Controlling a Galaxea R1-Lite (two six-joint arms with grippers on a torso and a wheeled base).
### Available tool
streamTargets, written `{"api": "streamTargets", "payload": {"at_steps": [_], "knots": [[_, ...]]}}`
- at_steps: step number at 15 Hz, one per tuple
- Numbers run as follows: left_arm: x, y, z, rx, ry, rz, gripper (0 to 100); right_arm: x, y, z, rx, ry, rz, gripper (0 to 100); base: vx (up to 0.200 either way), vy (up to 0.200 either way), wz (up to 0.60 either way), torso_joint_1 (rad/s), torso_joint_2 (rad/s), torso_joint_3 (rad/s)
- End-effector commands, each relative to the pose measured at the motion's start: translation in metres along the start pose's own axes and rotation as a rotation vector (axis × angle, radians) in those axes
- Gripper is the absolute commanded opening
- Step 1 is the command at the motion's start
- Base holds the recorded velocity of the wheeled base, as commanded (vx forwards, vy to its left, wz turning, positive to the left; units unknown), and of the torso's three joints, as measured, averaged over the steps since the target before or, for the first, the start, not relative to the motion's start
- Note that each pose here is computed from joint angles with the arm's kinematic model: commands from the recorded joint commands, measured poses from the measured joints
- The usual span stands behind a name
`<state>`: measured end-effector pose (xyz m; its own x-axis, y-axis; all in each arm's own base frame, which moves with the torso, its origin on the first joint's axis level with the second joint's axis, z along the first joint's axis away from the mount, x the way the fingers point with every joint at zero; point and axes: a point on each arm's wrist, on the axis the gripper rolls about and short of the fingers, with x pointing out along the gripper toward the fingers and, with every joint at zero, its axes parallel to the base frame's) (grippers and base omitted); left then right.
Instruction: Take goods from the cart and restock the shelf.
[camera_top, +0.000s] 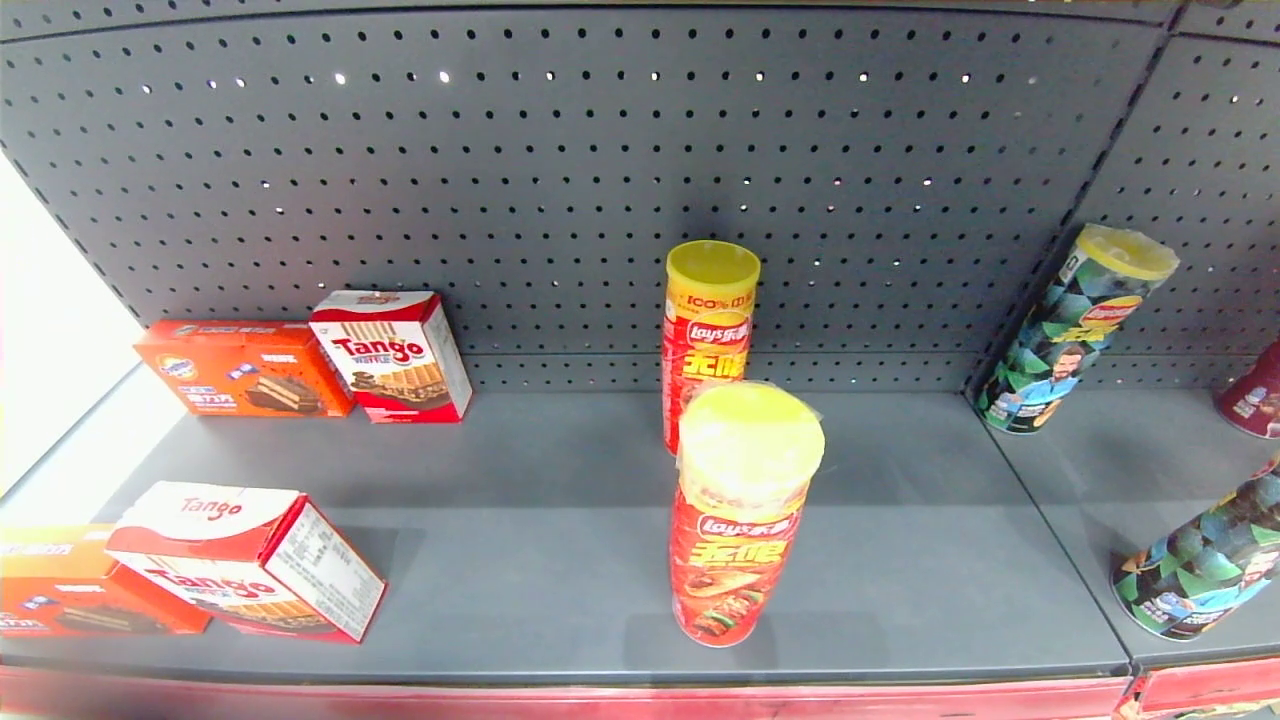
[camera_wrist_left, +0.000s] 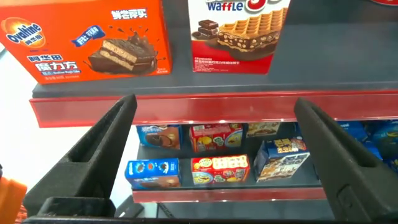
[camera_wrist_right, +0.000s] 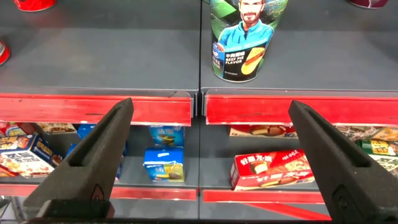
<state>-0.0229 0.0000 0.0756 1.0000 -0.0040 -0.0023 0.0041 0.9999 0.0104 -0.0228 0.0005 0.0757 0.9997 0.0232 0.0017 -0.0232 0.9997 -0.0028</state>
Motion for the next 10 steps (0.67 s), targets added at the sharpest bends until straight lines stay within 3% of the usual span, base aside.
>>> {"api": "streamTargets", "payload": {"at_steps": [1,7,9,10], "knots": [[0.0000,0.0000,0.0000,0.000,-0.001,-0.001,100,0.0000,0.0000,0.0000,0.000,0.000,0.001,100,0.000,0.000,0.00,0.000,0.00,0.000],[0.0000,-0.0001,0.0000,0.002,-0.001,-0.004,100,0.0000,0.0000,0.0000,-0.002,0.000,0.001,100,0.000,0.000,0.00,0.000,0.00,0.000],[-0.0002,0.0009,0.0004,-0.010,-0.002,0.038,100,0.0000,0.0000,0.0000,-0.002,0.000,0.001,100,0.000,0.000,0.00,0.000,0.00,0.000],[-0.0002,0.0012,0.0004,-0.015,-0.002,0.052,100,0.0000,0.0000,0.0000,-0.002,0.000,0.001,100,0.000,-0.200,0.00,0.002,0.01,0.007]]}}
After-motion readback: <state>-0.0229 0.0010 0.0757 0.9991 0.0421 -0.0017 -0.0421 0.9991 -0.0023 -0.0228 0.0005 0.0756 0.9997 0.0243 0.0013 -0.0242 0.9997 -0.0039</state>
